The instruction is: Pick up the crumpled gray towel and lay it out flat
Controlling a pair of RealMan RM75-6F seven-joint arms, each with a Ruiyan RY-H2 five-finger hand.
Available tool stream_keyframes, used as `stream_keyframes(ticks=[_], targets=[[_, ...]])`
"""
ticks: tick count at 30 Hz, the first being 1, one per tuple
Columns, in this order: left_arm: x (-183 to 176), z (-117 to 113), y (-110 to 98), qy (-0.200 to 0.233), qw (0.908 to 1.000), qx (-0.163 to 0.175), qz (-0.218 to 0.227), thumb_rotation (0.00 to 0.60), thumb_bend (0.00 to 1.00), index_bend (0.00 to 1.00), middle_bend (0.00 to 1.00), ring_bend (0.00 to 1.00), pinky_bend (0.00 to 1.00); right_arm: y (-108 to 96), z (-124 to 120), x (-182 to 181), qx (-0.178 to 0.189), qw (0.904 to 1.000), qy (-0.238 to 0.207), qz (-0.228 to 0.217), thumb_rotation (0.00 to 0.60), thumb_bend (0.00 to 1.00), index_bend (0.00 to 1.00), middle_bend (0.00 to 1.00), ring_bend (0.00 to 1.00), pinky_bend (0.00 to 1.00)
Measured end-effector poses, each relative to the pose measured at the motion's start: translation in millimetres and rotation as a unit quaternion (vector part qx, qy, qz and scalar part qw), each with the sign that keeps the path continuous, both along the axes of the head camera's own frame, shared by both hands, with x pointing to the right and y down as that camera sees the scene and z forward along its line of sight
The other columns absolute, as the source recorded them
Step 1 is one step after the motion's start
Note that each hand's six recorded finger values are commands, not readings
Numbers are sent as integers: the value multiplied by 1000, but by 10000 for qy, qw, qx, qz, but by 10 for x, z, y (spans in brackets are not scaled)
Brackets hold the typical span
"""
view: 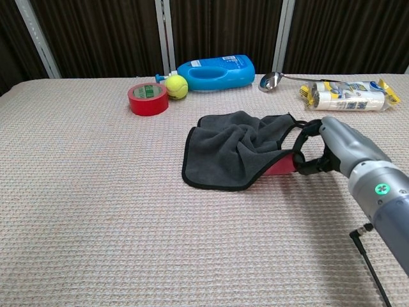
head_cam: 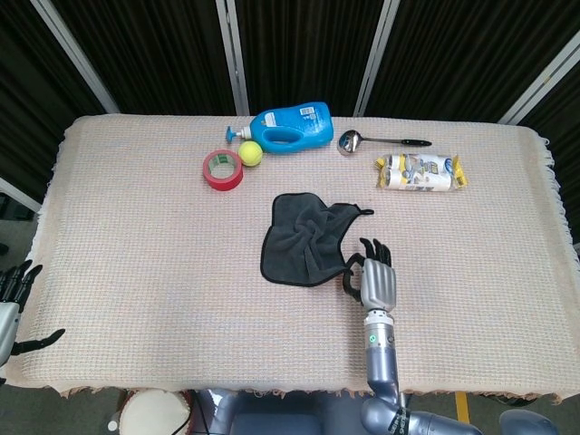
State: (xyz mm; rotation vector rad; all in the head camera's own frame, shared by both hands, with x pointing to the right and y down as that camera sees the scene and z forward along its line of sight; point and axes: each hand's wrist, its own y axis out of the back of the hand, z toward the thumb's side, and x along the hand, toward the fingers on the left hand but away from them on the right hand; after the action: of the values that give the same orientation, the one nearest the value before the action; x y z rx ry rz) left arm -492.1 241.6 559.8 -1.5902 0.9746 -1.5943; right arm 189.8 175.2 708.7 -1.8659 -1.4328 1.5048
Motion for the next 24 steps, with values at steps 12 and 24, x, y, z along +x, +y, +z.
stream_keyframes(ticks=[12, 24], targets=[[10, 14, -7, -9, 10000, -28, -29, 600, 40, 0, 0, 0, 9, -509, -235, 0, 527, 9973, 272, -439, 600, 560, 583, 159, 8, 36], [18, 49, -20, 14, 9999, -132, -107, 600, 40, 5, 0, 0, 9, -848, -426, -212, 867, 9904, 507, -947, 600, 559, 599, 159, 8, 36]])
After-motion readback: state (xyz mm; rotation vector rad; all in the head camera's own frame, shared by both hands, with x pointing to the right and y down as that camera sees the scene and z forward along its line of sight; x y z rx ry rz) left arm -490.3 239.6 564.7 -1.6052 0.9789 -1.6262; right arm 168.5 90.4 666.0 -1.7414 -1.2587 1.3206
